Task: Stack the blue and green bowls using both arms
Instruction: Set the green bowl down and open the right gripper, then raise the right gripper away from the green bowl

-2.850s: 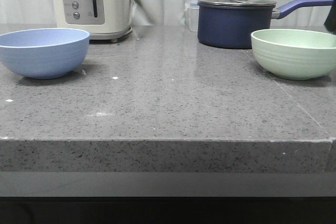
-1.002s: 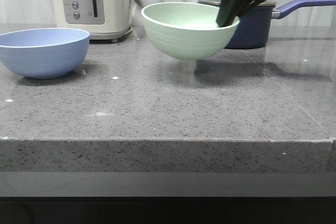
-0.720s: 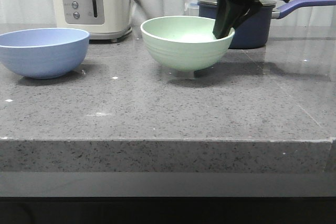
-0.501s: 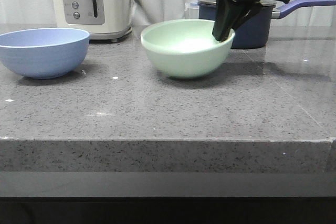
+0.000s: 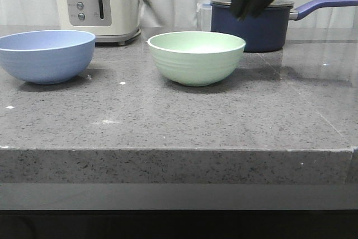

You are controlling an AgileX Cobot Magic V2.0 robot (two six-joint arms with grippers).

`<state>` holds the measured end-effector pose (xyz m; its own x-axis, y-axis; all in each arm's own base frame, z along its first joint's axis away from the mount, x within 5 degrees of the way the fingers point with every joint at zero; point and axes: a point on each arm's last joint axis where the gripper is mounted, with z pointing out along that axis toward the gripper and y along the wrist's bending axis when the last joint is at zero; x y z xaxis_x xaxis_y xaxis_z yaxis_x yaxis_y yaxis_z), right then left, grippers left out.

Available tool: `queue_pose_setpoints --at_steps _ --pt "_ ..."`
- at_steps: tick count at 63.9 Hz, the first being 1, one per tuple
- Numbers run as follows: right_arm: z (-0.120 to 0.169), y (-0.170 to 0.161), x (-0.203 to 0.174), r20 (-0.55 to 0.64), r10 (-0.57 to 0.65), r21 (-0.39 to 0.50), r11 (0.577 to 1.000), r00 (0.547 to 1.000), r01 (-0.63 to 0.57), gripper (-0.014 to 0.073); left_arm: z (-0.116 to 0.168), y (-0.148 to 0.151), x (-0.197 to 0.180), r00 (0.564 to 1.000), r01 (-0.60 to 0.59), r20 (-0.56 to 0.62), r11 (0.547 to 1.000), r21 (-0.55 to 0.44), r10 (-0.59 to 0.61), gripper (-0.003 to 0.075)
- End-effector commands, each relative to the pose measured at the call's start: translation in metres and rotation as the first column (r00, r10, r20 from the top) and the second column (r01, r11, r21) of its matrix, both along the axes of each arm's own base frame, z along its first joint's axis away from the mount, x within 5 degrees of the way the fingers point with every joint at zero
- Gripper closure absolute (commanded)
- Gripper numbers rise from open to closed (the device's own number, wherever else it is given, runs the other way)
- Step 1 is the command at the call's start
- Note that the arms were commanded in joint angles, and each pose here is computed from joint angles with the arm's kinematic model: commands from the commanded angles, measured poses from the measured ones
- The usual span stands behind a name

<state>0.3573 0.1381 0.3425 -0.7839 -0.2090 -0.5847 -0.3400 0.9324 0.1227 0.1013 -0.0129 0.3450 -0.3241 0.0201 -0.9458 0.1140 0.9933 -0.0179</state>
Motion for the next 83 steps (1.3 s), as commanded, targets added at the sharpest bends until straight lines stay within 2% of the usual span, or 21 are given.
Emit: queue_pose_setpoints --at_steps 1,11,26,29,42,54,72,83 --pt "0.047 -0.014 -0.026 0.159 -0.002 0.001 1.0 0.987 0.002 0.0318 0.015 -0.002 0.002 0.996 0.013 0.094 1.0 -0.016 -0.011 0.026" --pt "0.048 -0.029 -0.065 0.21 0.036 -0.034 0.999 0.977 -0.029 0.0325 0.015 -0.002 0.002 0.996 0.013 0.094 1.0 -0.016 -0.011 0.026" --pt "0.016 -0.043 -0.103 0.244 0.099 -0.09 0.993 0.965 -0.079 0.034 0.015 -0.002 0.002 0.996 0.013 0.094 1.0 -0.016 -0.011 0.026" --pt "0.011 -0.044 -0.106 0.242 0.098 -0.091 0.993 0.965 -0.078 0.0375 0.015 -0.002 0.002 0.996 0.013 0.094 1.0 -0.016 -0.011 0.026" --pt "-0.014 -0.045 -0.107 0.239 0.098 -0.098 0.992 0.966 -0.077 0.0665 0.015 -0.002 0.002 0.996 0.013 0.094 1.0 -0.016 -0.011 0.026" --pt "-0.019 -0.041 -0.103 0.27 0.121 -0.082 0.991 0.955 -0.103 0.0654 0.015 -0.002 0.002 0.996 0.013 0.094 1.0 -0.016 -0.011 0.026" --pt "-0.036 -0.024 -0.09 0.218 0.195 0.002 0.98 0.956 -0.2 0.0654 0.016 -0.002 0.002 0.995 0.013 0.099 1.0 -0.017 -0.011 0.026" --pt "-0.04 -0.02 -0.082 0.245 0.193 0.018 0.979 0.95 -0.203 0.0654 0.016 -0.002 0.002 0.995 0.013 0.099 1.0 -0.017 -0.011 0.026"
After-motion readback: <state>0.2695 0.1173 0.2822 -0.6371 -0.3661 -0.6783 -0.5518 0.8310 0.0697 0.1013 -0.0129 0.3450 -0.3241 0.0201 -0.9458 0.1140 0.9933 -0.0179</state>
